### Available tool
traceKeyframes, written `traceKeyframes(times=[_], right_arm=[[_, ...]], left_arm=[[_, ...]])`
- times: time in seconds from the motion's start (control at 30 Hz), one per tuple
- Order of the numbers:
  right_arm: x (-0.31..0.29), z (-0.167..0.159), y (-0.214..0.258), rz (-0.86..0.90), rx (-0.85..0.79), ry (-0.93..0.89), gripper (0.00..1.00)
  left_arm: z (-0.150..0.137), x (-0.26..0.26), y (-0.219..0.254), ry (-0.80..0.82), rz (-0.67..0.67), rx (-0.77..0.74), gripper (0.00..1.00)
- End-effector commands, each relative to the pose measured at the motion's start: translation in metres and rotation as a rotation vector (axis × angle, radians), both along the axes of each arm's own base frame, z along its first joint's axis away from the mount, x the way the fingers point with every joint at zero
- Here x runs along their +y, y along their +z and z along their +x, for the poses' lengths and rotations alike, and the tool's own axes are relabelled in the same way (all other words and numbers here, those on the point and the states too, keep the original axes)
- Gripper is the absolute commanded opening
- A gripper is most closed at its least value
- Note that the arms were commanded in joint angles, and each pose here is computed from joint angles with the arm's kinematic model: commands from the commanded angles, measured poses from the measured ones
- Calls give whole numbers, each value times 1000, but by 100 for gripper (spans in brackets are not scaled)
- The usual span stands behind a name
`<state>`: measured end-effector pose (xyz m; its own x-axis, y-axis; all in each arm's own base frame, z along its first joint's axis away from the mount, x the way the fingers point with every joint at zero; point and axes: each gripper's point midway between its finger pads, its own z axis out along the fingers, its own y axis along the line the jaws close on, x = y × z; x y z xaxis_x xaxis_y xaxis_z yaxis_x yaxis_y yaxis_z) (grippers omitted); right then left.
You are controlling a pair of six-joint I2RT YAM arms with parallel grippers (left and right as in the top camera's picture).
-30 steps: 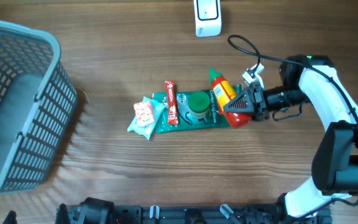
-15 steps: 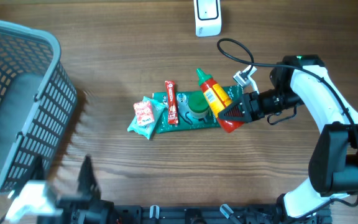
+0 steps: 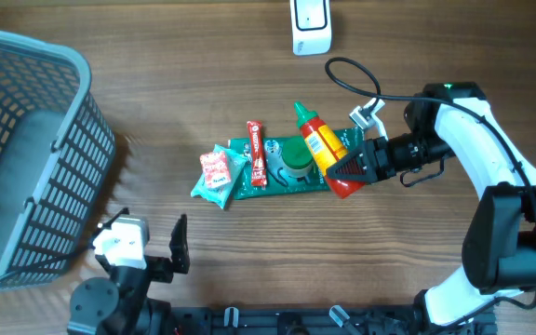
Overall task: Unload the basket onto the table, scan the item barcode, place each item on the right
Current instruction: 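Lift the sriracha bottle and carry it to the white scanner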
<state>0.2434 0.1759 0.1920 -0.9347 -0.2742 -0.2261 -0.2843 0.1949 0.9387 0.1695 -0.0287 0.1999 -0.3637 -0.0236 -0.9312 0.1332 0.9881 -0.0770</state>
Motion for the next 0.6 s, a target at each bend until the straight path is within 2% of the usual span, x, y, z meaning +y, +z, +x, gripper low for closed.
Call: traceKeyframes(times=[0.0, 0.13, 0.27, 0.37, 0.47, 0.57], right_arm=[[4, 3, 17, 41, 10, -37, 31], [2, 0, 13, 16, 1, -20, 31], [1, 8, 5, -8, -81, -6, 31], [-5, 45, -6, -117, -266, -14, 31], [-22, 111, -34, -363, -342, -188, 32], [-34, 161, -32, -453, -489, -325, 31]], left_arm=[[-13, 1, -25, -9, 16, 110, 100], [-18, 2, -34, -9, 25, 152, 100], [-18, 2, -34, -9, 26, 153, 100], [-18, 2, -34, -9, 26, 153, 100], [-18, 2, -34, -9, 26, 153, 100], [-18, 2, -34, -9, 26, 153, 100]])
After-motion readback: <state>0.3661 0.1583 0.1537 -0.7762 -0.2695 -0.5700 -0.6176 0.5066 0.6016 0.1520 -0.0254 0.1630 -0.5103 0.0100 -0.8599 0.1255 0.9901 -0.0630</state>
